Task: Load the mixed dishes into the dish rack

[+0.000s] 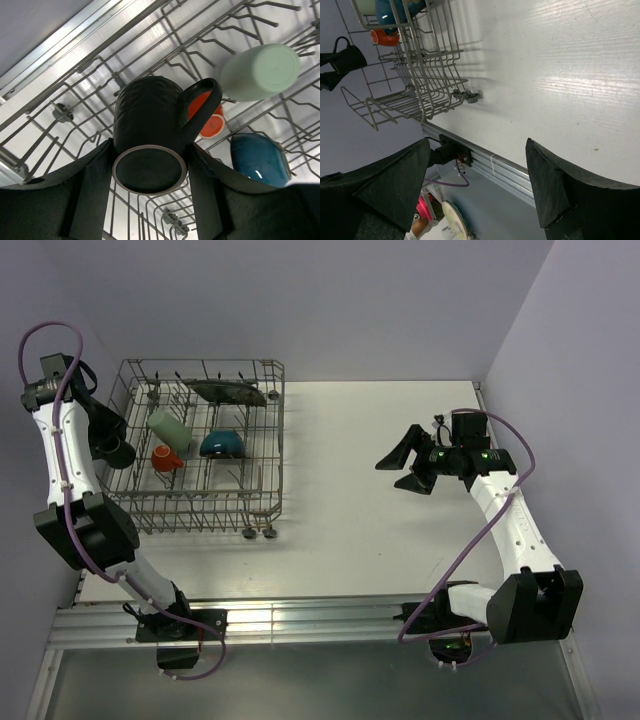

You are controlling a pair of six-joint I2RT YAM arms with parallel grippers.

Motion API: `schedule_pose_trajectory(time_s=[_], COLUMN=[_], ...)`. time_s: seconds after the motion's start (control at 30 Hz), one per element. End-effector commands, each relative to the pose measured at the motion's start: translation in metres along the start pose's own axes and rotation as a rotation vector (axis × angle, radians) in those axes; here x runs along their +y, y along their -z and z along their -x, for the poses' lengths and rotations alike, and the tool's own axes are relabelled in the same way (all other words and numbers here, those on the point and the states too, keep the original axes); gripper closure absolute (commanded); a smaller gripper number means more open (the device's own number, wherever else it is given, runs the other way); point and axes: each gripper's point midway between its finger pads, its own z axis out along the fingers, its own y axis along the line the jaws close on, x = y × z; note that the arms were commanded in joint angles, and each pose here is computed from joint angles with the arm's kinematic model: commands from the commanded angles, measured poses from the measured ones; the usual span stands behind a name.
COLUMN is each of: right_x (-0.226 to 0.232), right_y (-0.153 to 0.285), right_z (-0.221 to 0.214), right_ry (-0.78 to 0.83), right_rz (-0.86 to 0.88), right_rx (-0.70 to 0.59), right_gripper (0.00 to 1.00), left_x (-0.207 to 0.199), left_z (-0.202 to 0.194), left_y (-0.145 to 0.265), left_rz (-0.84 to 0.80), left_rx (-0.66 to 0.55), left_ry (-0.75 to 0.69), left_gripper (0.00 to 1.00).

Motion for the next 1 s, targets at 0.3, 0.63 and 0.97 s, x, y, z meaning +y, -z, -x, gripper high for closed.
schedule_pose_trajectory(time_s=[0.3, 0.63, 0.97], right_x=[0.007, 0.003, 0.002], right_y=[-0.001, -0.003, -0.007], right_z=[0.005, 0.008, 0.014], right_ry=[0.031, 0.022, 0.008], right_rz=[0.031, 0.022, 0.017], right_rx=[-0.009, -0.007, 0.003], right_gripper=[0.16, 0.16, 0.16], left_x=[-0.011, -0.028, -0.023], left_z=[0.002, 0.007, 0.004], left_y=[-0.011, -0.034, -0.052], left_rz=[0.051, 0.058, 0.116], left_rx=[-0.043, -0.042, -0.025], left_ry=[-0.064, -0.068, -0.086], left_gripper=[1.00, 1.00, 1.00])
